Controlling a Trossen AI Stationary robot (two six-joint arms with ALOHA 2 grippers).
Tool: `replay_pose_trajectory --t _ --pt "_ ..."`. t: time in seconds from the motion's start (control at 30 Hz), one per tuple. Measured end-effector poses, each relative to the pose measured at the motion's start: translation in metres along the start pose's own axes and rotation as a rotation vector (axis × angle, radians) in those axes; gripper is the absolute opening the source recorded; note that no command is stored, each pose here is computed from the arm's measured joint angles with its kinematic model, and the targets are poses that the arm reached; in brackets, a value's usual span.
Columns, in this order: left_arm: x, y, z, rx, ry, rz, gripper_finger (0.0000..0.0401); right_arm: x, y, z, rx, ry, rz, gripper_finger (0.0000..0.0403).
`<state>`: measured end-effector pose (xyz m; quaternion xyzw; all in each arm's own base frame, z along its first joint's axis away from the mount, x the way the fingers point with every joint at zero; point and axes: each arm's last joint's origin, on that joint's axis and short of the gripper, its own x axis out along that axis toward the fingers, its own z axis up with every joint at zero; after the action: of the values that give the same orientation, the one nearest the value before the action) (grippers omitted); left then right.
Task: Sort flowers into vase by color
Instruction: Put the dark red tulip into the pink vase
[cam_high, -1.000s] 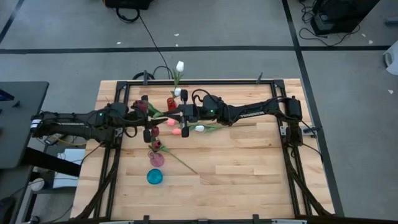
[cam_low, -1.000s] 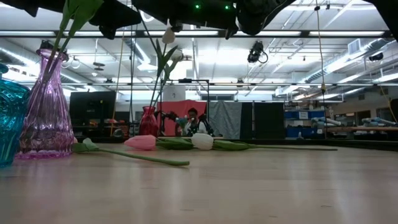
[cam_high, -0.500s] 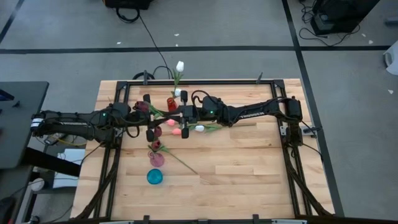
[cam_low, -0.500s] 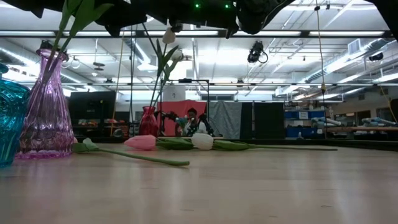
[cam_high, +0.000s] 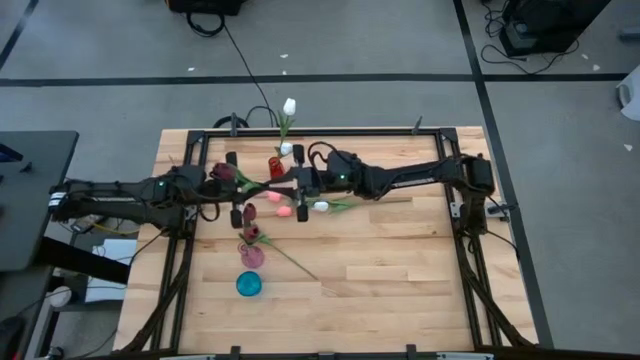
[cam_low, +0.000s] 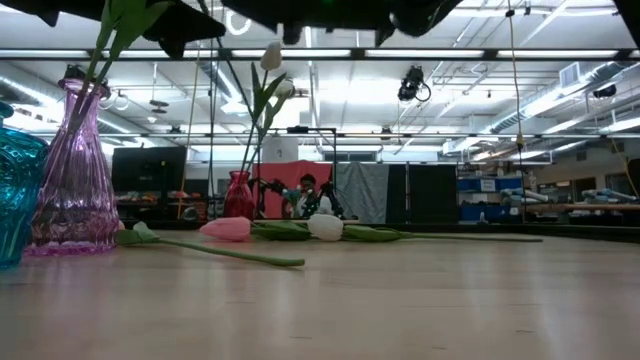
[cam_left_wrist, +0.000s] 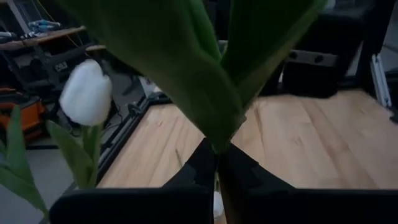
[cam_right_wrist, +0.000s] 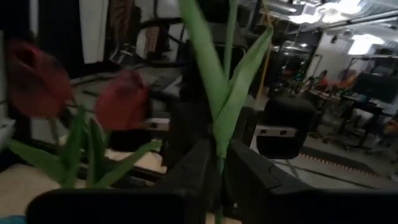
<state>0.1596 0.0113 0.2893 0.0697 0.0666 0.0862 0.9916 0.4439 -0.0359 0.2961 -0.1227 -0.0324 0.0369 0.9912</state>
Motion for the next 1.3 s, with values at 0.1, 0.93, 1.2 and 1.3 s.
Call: replay_pose_trajectory --t 0.1,0.93,1.2,1.3 --pt "-0.011 0.002 0.004 -0.014 -0.036 0.004 0.001 -0.01 -0.001 0.014 0.009 0.035 0.06 0.0087" --pt "-0.099 0.008 0.054 -0.408 0.253 -0.431 0.0012 -0.175 0.038 -0.016 0.062 0.188 -0.139 0.0091" --pt "-0.086 0.002 0.039 -0.348 0.254 -0.458 0.0012 -0.202 0.047 -0.042 0.106 0.132 -0.274 0.0091" --pt "-0.083 0.001 0.036 -0.327 0.233 -0.456 0.0012 -0.206 0.048 -0.045 0.108 0.094 -0.284 0.0091"
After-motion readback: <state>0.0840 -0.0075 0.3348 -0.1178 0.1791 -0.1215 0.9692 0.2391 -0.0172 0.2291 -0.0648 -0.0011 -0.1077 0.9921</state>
